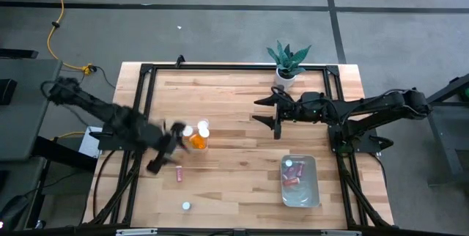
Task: Pick and place medicine bottles into bin by pill shape (circle, oval)
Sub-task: Put the small pink pill bottle into the gray bin
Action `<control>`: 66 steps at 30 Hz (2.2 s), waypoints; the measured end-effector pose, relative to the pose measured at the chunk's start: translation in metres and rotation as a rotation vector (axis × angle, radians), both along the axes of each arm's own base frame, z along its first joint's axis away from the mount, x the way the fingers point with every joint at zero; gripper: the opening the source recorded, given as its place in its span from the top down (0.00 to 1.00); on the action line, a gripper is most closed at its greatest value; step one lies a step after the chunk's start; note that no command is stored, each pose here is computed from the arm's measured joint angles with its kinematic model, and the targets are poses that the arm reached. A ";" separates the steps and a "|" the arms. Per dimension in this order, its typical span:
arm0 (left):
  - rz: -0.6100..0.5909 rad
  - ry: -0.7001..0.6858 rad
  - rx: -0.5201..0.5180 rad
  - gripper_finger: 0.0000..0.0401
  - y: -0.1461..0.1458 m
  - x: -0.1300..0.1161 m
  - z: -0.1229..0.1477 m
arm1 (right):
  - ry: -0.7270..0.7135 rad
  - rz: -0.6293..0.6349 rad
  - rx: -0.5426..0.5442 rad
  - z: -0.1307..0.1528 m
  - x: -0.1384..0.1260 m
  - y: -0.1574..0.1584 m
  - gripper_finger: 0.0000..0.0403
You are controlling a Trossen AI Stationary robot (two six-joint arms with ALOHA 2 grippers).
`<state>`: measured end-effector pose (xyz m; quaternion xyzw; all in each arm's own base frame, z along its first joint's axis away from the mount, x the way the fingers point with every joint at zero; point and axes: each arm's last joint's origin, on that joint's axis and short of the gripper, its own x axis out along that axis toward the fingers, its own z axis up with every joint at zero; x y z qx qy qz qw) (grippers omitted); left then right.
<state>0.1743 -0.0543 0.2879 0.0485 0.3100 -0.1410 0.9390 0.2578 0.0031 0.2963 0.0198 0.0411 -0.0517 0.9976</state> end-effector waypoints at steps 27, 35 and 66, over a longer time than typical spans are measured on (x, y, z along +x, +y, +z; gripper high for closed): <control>-0.549 0.514 0.507 0.56 -0.075 0.026 -0.152 | 0.042 -0.068 0.027 -0.004 -0.001 -0.002 0.38; -0.572 0.507 0.519 0.66 -0.069 0.031 -0.154 | 0.042 -0.070 0.043 -0.005 -0.001 -0.002 0.38; 0.107 -0.193 0.197 0.78 0.029 0.063 0.027 | 0.109 0.016 0.136 -0.011 -0.002 0.003 0.38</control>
